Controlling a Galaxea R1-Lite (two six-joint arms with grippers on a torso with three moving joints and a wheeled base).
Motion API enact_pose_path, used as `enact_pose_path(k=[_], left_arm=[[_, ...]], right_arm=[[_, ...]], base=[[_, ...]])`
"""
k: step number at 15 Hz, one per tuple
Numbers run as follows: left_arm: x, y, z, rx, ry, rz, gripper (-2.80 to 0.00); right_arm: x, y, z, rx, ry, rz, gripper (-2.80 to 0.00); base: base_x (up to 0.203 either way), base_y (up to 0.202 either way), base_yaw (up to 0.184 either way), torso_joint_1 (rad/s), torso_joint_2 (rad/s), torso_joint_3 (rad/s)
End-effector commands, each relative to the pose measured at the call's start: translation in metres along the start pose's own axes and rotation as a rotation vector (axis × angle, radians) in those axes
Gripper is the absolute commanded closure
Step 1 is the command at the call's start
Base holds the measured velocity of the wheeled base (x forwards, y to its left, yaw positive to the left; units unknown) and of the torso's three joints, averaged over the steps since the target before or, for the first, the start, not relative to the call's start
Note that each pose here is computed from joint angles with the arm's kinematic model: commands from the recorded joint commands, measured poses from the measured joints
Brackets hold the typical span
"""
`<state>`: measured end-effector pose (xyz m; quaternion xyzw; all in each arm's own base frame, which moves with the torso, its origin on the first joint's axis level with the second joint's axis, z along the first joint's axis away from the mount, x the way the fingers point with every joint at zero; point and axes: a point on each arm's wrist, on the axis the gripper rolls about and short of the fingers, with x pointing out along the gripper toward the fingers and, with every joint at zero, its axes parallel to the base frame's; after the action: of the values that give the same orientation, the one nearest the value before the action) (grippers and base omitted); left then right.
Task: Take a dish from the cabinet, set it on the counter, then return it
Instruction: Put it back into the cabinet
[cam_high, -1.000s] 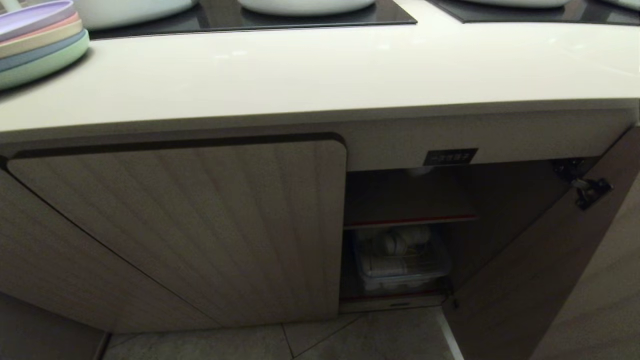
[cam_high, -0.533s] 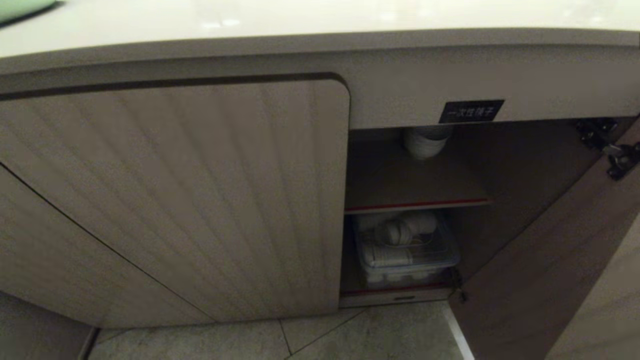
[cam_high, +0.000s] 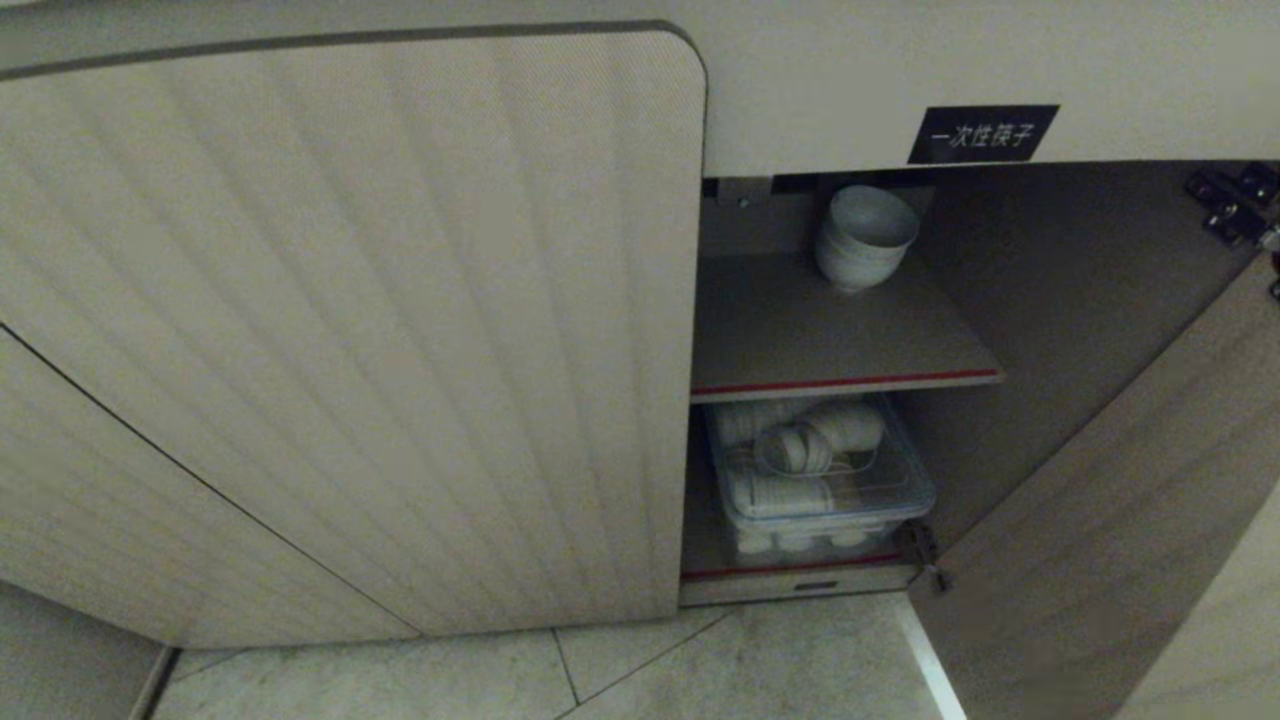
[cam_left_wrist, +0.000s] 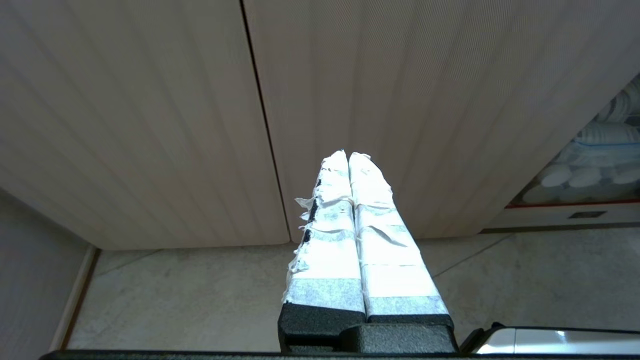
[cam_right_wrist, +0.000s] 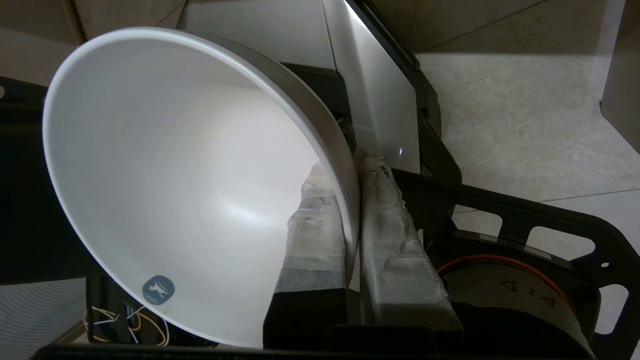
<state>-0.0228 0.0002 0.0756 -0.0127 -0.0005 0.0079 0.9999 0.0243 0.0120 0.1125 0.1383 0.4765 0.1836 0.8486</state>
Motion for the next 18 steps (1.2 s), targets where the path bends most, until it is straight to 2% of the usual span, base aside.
enact_pose_path(k=[1, 7, 11, 18], left_arm=[[0.000, 0.000, 0.000, -0.001, -0.001, 0.001, 0.00], [0.000, 0.000, 0.000, -0.001, -0.001, 0.001, 0.00], [0.000, 0.000, 0.000, -0.001, -0.001, 0.001, 0.00], [0.000, 0.000, 0.000, -0.001, -0.001, 0.001, 0.00]], right_arm=[[0.000, 0.000, -0.001, 0.003, 0.006, 0.001, 0.00], [0.000, 0.001, 0.003, -0.008, -0.003, 0.005, 0.00], [0.002, 0.001, 0.007, -0.058, 0.006, 0.014, 0.00], [0.012, 0.005, 0.024, -0.100, 0.016, 0.045, 0.00]], base=[[0.000, 0.000, 0.000, -0.002, 0.02, 0.027], [0.000, 0.000, 0.000, 0.000, 0.00, 0.000], [0.000, 0.000, 0.000, 0.000, 0.00, 0.000], [0.000, 0.000, 0.000, 0.000, 0.00, 0.000]])
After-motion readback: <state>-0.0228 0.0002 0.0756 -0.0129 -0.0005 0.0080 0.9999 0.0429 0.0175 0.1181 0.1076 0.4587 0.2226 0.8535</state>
